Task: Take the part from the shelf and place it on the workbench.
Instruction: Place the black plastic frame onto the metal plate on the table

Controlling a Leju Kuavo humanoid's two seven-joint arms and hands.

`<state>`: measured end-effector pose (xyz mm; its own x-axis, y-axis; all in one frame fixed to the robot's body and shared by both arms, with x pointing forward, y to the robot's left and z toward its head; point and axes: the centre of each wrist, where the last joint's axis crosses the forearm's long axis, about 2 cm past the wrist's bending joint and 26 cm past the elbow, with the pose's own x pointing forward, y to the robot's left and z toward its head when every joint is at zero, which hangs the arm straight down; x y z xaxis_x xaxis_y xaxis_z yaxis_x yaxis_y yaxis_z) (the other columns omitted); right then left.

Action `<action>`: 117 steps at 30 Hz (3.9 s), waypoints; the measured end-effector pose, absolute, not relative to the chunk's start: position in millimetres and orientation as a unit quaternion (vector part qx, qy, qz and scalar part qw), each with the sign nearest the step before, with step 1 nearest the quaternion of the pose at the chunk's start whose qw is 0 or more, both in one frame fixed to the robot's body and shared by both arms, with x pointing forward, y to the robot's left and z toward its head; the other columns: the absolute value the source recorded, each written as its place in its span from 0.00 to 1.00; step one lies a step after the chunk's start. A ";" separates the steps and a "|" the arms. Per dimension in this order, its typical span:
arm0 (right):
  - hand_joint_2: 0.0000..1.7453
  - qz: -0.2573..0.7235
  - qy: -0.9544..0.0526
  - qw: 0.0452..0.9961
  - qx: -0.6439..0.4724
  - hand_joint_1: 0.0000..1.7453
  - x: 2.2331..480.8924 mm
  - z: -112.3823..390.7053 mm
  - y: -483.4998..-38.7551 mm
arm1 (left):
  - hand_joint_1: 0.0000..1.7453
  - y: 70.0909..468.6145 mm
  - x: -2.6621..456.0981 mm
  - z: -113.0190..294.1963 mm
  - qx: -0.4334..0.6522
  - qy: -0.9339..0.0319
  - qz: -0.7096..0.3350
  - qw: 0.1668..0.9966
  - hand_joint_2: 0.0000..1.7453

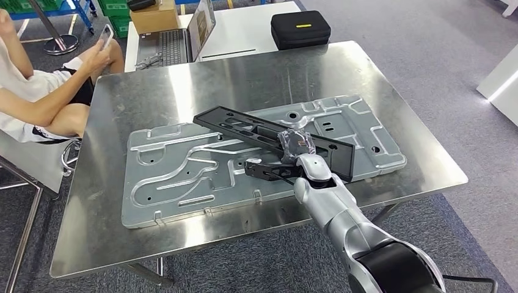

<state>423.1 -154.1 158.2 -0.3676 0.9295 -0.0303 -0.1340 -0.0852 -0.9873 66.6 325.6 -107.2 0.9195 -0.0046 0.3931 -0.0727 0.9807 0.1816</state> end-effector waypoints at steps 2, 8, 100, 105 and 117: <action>0.00 0.634 -0.530 0.421 -0.375 0.00 423.5 158.1 -155.4 | 0.00 325.5 65.7 -107.3 0.096 -0.200 0.017 0.975 1.00; 0.00 0.637 -0.518 0.428 -0.378 0.00 423.0 153.7 -161.6 | 0.00 322.3 68.7 -107.1 0.090 -0.209 0.010 0.974 0.00; 0.00 0.637 -0.435 0.281 -0.572 0.00 502.2 490.5 -257.9 | 0.00 338.6 63.9 -106.8 0.063 -0.227 0.042 0.971 0.00; 0.00 0.628 -0.444 0.296 -0.567 0.00 504.1 482.7 -274.9 | 0.00 338.4 67.6 -106.2 0.063 -0.233 0.041 0.970 0.00; 0.00 0.617 -0.428 0.321 -0.577 0.00 507.5 449.2 -317.6 | 0.00 338.1 66.9 -106.4 0.062 -0.234 0.036 0.970 0.00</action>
